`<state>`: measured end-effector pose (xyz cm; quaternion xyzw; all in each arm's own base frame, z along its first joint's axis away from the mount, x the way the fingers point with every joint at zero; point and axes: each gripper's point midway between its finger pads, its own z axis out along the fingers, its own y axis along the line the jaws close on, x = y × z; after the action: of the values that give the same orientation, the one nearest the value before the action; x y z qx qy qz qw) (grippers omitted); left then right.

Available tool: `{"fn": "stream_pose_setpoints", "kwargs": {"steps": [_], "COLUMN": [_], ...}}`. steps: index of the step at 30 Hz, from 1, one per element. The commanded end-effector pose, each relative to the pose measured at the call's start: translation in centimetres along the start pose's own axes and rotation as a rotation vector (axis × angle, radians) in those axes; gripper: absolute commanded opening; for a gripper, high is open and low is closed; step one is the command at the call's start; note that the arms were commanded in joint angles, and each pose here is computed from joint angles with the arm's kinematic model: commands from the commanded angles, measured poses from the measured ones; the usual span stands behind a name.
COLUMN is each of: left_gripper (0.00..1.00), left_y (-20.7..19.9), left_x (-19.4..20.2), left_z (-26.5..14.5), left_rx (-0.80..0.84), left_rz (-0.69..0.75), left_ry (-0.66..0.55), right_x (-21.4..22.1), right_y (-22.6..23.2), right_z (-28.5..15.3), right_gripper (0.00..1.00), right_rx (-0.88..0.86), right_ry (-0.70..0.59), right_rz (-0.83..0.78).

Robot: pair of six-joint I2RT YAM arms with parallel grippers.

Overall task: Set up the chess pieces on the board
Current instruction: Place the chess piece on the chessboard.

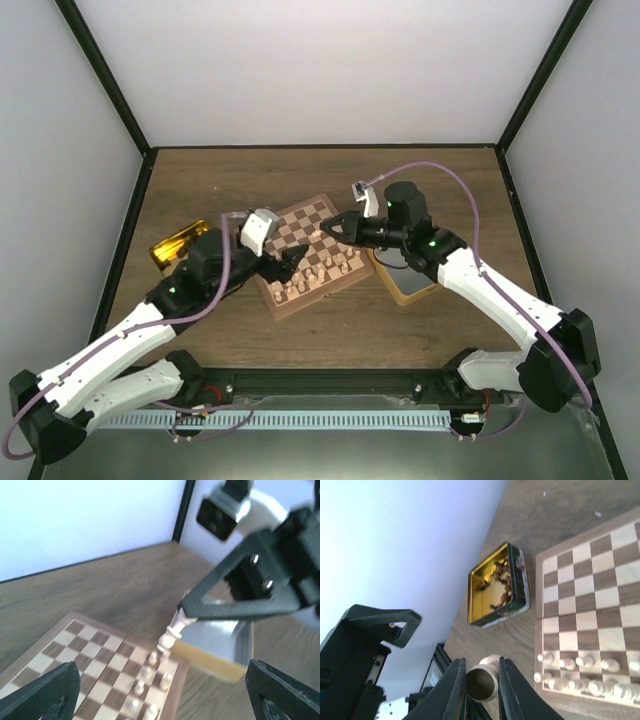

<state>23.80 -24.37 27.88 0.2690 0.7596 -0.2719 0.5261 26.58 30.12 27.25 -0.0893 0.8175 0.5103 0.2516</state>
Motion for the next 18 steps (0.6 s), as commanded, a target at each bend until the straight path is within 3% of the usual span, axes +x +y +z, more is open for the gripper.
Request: {"fn": "stream_pose_setpoints", "kwargs": {"steps": [1,8,12,18], "left_gripper": [0.93,0.93,0.88,0.72], "left_y": [0.0,-0.5,0.3,-3.1], "left_x": [-6.1,-10.8,-13.7,-15.1], "left_z": [-2.5,-4.8,-5.0,-4.1], "left_rx": [0.047,0.3,0.357,0.65], "left_rz": [-0.359,-0.832,-0.914,-0.971], "left_ry": [-0.267,-0.476,-0.518,-0.441], "right_x": [-4.0,-4.5,-4.2,-4.0], "right_y": [4.2,9.9,12.8,14.2], "right_z": [-2.0,-6.3,-9.6,-11.2], "right_gripper": [0.07,0.07,0.08,0.08], "right_rx": [-0.153,-0.374,-0.494,-0.553], "right_ry": [-0.188,-0.305,-0.393,-0.431], "right_rz": [-0.051,-0.176,-0.254,-0.304]}}
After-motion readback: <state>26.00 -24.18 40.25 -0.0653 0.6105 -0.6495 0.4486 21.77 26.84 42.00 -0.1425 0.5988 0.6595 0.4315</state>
